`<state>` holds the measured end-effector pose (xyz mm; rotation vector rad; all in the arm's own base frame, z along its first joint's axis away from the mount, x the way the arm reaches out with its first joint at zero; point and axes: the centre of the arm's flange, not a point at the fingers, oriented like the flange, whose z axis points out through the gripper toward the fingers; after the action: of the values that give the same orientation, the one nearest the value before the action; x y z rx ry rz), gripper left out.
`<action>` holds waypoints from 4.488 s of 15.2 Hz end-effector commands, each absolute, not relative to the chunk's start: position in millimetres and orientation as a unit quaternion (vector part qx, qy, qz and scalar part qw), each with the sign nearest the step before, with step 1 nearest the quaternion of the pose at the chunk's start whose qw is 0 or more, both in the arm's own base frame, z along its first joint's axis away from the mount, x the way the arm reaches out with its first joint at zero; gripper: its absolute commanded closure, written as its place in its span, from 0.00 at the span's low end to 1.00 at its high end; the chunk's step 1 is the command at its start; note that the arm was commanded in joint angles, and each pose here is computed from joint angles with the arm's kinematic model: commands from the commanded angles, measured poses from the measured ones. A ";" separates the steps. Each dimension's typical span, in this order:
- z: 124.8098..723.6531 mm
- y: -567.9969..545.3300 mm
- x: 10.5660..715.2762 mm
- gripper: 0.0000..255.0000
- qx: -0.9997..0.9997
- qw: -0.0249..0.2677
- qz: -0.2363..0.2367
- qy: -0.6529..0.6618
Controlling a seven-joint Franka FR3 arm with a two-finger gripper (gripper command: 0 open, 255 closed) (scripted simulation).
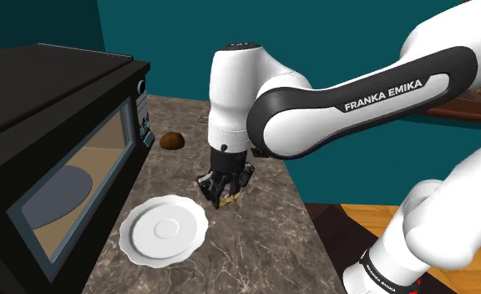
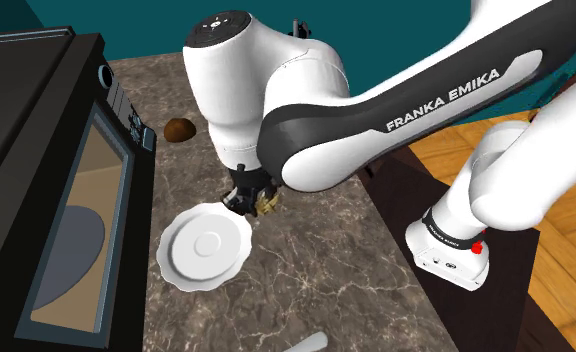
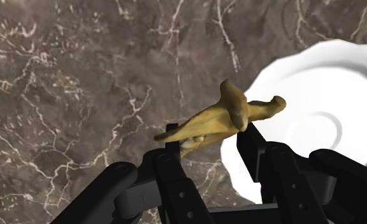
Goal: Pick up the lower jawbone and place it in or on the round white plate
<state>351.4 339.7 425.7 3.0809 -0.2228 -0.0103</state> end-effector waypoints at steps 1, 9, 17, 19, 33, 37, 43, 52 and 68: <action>423.7 363.0 365.5 1.00 0.997 0.026 -0.003 -0.073; 426.3 452.7 421.1 1.00 0.997 0.026 -0.003 -0.073; 410.4 468.3 431.7 0.00 0.997 0.026 -0.003 -0.073; 404.4 483.0 402.3 0.00 0.989 0.038 0.019 -0.139; 348.1 516.2 355.4 0.00 0.959 0.062 0.062 -0.269; 348.1 516.2 355.4 0.00 0.959 0.062 0.062 -0.269; 348.2 516.2 355.4 1.00 0.959 0.062 0.062 -0.269; 363.9 516.2 355.4 1.00 0.959 0.062 0.062 -0.269; 425.2 490.8 401.7 1.00 0.959 0.062 0.062 -0.269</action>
<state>392.4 497.9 426.0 2.8996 -0.8141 0.1865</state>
